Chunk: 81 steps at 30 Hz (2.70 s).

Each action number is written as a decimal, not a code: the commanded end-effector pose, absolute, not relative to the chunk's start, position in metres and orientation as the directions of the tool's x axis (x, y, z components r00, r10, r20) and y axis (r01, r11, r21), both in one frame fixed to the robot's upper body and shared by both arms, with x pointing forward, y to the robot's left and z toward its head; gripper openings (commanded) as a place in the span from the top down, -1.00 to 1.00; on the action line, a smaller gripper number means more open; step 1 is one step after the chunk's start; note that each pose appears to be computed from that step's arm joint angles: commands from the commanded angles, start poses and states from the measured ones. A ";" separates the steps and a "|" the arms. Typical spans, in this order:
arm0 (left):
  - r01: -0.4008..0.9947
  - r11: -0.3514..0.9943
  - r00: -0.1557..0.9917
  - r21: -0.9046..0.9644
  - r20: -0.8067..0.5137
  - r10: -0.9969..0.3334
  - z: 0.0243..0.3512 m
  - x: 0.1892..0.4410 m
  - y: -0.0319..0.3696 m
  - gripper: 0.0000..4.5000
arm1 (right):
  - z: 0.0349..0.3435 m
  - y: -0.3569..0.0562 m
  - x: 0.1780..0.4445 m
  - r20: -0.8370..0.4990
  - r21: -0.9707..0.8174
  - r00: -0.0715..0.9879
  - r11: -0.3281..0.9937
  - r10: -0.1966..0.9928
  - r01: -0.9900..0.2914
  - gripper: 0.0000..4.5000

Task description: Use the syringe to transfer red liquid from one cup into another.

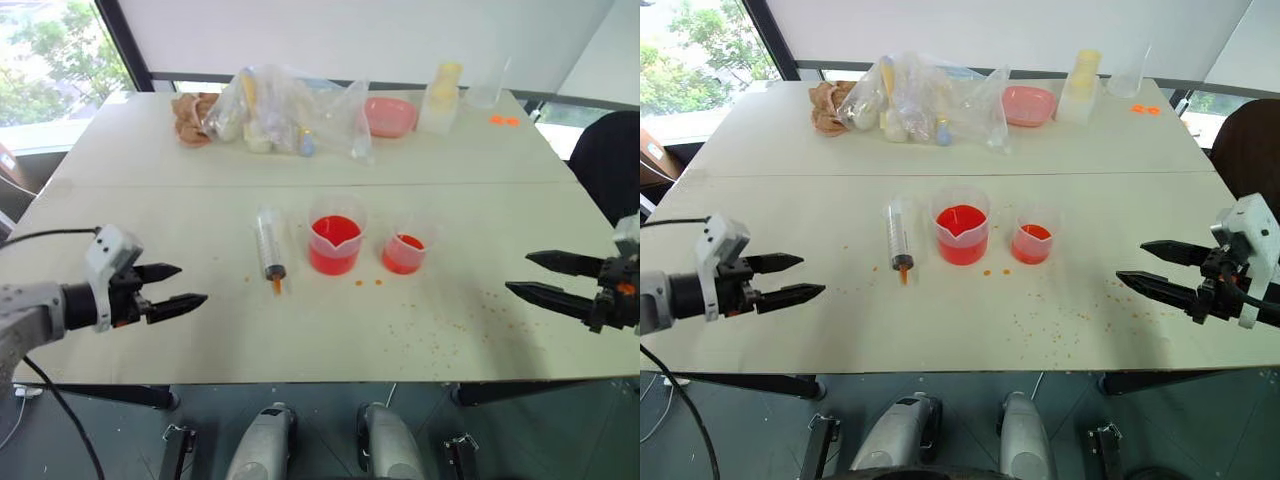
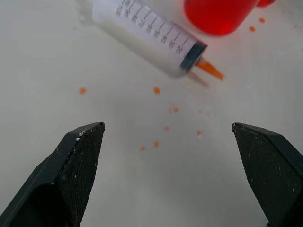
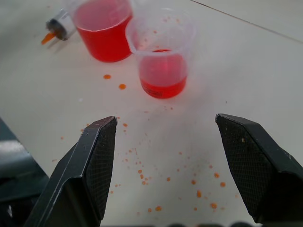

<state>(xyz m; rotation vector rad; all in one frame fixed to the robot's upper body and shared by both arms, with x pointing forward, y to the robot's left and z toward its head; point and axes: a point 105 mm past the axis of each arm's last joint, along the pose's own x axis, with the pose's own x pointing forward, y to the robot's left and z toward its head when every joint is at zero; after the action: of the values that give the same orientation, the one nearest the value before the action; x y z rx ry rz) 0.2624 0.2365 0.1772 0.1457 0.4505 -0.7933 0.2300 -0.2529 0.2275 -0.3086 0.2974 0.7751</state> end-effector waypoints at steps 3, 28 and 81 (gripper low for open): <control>0.729 0.684 0.591 -0.029 -0.478 -0.650 0.187 0.265 0.236 -0.98 | 0.233 -0.225 0.231 -0.358 -0.224 0.625 0.586 0.694 -0.779 -0.55; 0.446 0.855 0.555 -0.265 -0.667 -0.496 0.205 0.334 0.210 -0.98 | 0.247 -0.191 0.246 -0.259 -0.303 0.563 0.488 0.785 -0.819 -0.55; 0.824 0.565 0.519 0.048 0.339 -0.785 0.391 0.381 0.071 0.35 | 0.329 -0.196 0.300 0.148 -0.574 0.744 0.669 0.651 -0.471 -0.55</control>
<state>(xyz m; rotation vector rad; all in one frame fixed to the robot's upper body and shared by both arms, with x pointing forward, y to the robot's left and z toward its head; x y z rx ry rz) 0.4026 0.0846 0.3826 -0.1071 -0.2357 -0.8295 0.2972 -0.1940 0.3101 -0.5174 -0.2544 0.7090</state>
